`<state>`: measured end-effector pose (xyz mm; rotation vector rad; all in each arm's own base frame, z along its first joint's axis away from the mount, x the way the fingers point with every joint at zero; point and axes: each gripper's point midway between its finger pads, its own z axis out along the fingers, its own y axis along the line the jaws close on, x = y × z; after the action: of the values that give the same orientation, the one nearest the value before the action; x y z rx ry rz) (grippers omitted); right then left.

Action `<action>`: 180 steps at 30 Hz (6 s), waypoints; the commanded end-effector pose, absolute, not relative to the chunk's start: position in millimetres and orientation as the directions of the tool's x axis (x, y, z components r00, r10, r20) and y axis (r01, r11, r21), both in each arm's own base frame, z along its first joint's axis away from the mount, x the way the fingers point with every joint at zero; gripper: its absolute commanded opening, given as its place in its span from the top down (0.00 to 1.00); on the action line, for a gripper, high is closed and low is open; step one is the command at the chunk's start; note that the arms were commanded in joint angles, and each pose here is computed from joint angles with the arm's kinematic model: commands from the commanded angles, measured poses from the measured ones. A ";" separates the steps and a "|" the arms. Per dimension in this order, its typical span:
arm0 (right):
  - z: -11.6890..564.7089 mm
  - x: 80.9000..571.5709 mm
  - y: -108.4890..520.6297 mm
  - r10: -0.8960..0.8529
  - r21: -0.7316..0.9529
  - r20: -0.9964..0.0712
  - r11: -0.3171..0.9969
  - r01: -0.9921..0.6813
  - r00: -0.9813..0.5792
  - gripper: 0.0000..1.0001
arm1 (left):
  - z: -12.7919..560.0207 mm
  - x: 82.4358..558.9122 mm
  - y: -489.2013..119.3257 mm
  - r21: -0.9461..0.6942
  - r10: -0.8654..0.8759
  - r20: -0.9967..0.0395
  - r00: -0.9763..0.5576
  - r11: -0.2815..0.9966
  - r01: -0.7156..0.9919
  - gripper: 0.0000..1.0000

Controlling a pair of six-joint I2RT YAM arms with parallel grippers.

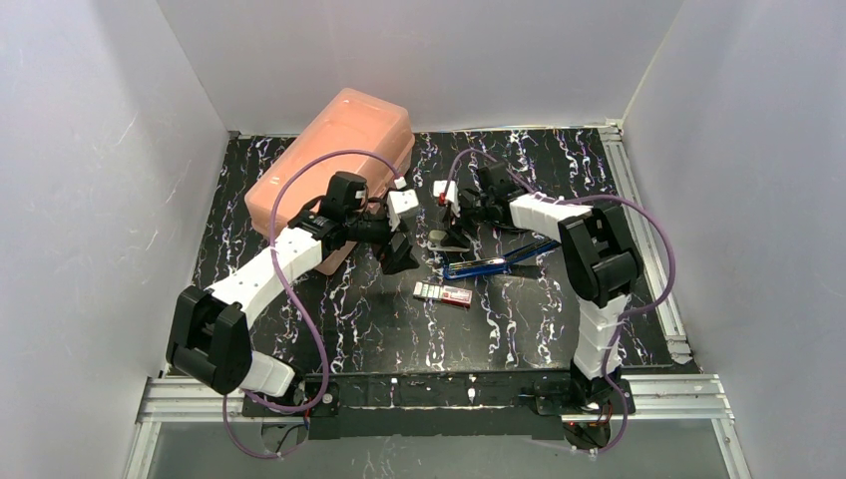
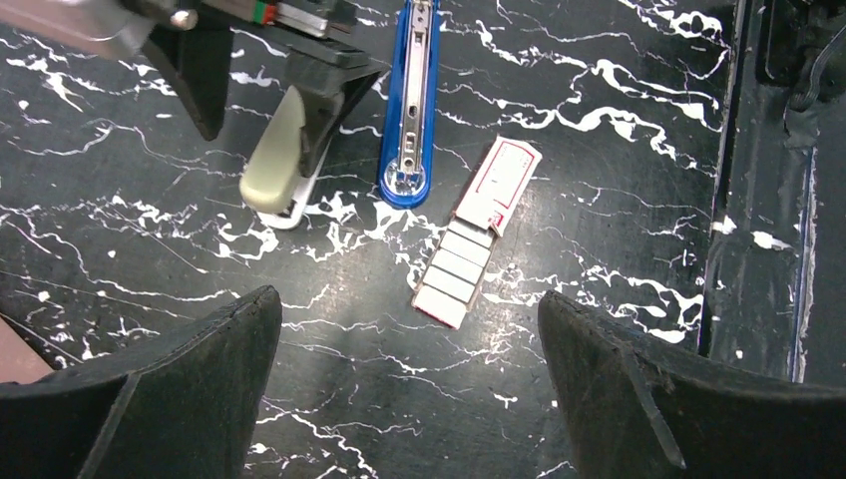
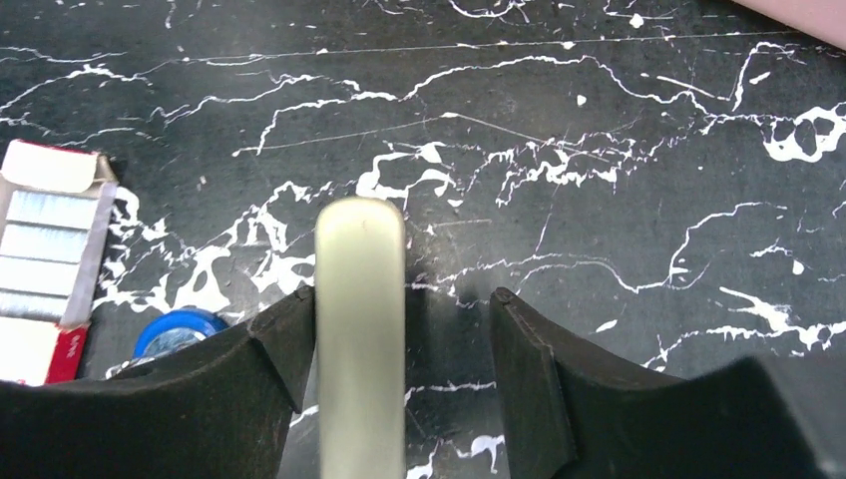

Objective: Load the staples into the stapler

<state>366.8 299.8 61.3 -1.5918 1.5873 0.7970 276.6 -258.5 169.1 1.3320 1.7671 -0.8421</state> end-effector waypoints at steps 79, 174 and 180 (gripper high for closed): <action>334.3 319.2 209.6 0.351 0.239 -0.925 0.241 -0.941 -0.145 0.99 | 235.6 297.2 -291.2 -0.209 0.063 -0.971 -0.231 0.252 0.945 1.00; 251.2 332.0 179.2 -0.014 0.211 -0.972 0.382 -0.900 -0.234 0.23 | 52.1 361.2 -332.9 0.070 0.480 -0.867 -0.135 0.386 0.920 0.73; 250.8 333.6 178.5 -0.014 0.215 -0.971 0.387 -0.897 -0.239 0.23 | 47.0 359.3 -329.1 0.060 0.511 -0.842 -0.172 0.406 0.912 0.64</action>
<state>335.2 180.6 239.3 -0.8132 1.6221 1.0747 362.9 -334.8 35.2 1.2352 1.7912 -0.6354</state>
